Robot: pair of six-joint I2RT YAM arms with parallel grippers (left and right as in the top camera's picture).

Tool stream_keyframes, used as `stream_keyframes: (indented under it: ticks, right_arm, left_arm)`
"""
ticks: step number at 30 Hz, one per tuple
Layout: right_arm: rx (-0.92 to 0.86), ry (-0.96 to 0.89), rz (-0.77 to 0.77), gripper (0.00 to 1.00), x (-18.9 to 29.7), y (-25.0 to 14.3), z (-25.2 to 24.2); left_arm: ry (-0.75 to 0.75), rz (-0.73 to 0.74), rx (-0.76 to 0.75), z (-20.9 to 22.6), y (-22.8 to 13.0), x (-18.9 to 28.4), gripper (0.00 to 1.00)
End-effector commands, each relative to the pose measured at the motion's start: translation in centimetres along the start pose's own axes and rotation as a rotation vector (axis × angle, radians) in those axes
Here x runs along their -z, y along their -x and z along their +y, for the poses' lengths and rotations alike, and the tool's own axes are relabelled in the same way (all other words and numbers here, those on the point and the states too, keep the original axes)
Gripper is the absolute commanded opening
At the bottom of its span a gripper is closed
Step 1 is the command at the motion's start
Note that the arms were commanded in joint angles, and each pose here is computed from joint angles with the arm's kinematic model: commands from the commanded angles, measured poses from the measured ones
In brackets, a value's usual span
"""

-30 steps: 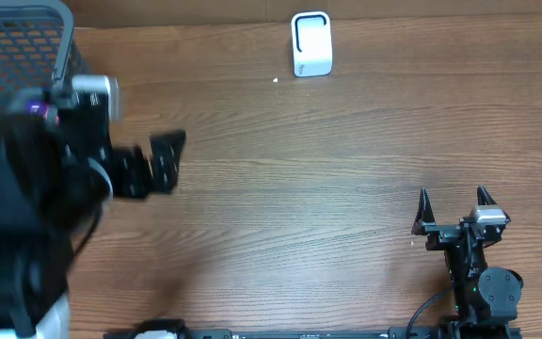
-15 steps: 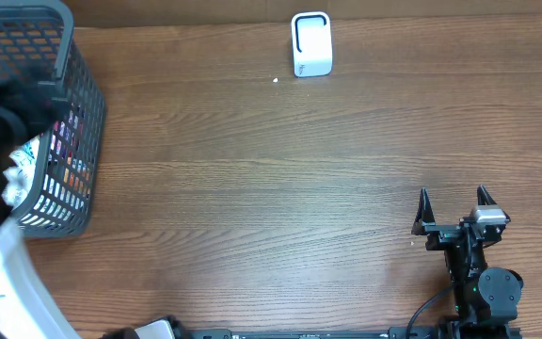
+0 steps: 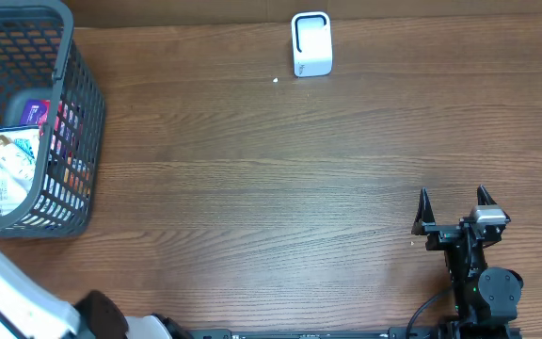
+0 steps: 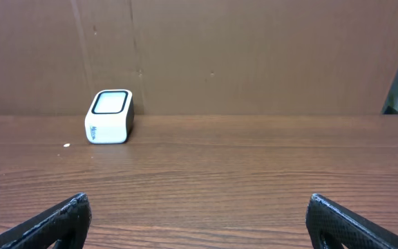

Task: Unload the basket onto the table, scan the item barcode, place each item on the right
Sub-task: 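Reach into the basket and grasp the white-and-gold tube with the left gripper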

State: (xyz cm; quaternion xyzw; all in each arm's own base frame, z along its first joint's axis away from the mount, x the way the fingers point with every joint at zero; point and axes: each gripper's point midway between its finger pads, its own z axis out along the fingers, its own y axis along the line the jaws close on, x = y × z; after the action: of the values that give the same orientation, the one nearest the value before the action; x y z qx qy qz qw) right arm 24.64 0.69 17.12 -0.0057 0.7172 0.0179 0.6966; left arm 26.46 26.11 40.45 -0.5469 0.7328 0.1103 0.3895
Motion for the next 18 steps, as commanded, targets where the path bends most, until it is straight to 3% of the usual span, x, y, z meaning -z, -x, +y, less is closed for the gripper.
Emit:
stream_keyframes:
  ticks: [1, 12, 18]
  right_arm:
    - [0.004, -0.001, -0.005, 1.0, 0.0, -0.1, 0.0]
    - [0.004, -0.001, -0.005, 1.0, 0.0, -0.1, 0.0]
    - [0.004, -0.001, -0.005, 1.0, 0.0, -0.1, 0.0]
  left_arm:
    - [0.033, 0.032, 0.023, -0.6, 0.3, -4.2, 1.0]
    - [0.078, 0.12, -0.035, -1.6, -0.9, -13.5, 1.0]
    - [0.138, 0.25, -0.147, -0.6, -4.0, -18.3, 1.0]
